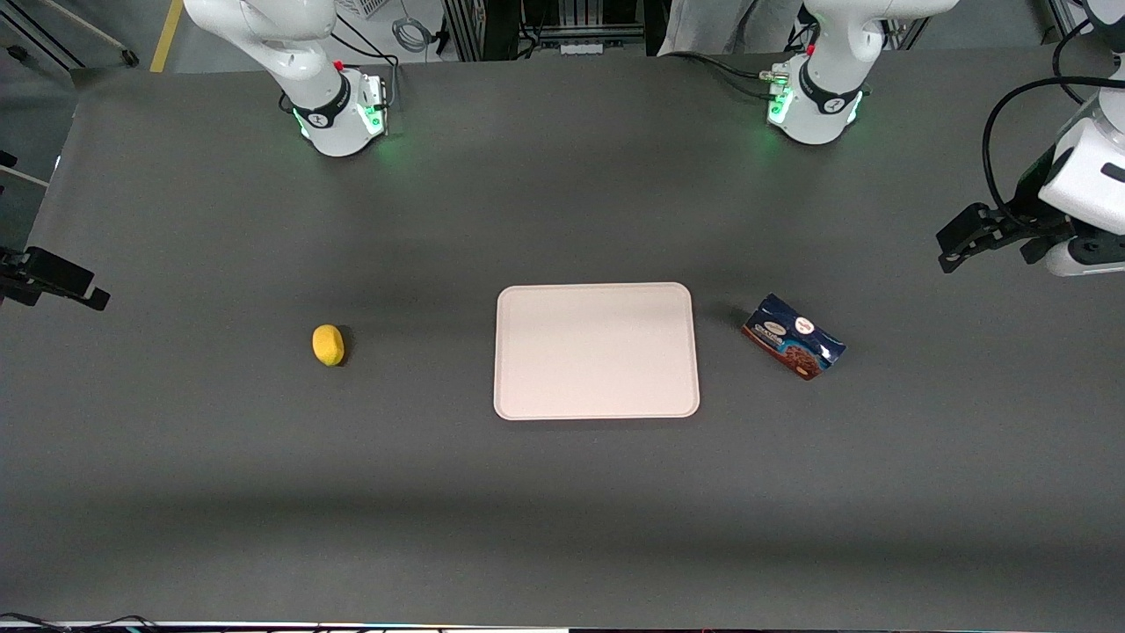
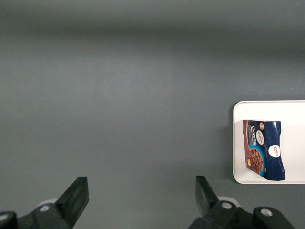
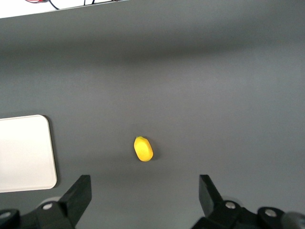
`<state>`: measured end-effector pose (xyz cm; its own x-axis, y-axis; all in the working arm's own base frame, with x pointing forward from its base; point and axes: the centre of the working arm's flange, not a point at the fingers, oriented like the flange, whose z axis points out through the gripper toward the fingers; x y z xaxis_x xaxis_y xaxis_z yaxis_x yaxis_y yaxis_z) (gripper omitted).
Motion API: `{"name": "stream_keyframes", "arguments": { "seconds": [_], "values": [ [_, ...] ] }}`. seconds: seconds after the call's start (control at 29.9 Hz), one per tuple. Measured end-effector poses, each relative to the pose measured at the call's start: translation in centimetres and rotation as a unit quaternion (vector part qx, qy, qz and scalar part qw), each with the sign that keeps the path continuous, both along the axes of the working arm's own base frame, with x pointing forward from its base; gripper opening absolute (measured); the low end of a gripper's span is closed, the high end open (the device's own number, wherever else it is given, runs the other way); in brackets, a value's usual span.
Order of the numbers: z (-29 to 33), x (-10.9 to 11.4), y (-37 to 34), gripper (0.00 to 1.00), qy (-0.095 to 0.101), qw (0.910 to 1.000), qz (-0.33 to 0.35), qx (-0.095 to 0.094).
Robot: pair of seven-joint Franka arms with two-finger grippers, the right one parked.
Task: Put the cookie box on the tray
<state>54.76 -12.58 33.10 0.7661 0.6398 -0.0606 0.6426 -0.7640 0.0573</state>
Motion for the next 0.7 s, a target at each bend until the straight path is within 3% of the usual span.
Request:
{"name": "stream_keyframes", "arguments": {
  "seconds": [0.17,0.4,0.7],
  "values": [
    [-1.2,0.2,0.0,1.0,0.003,1.0,0.0,-0.001],
    [-3.1,-0.4,0.1,1.0,-0.013,0.9999,0.003,-0.003],
    [-4.7,-1.3,0.2,1.0,-0.008,1.0,0.002,-0.001]
  ]
}}
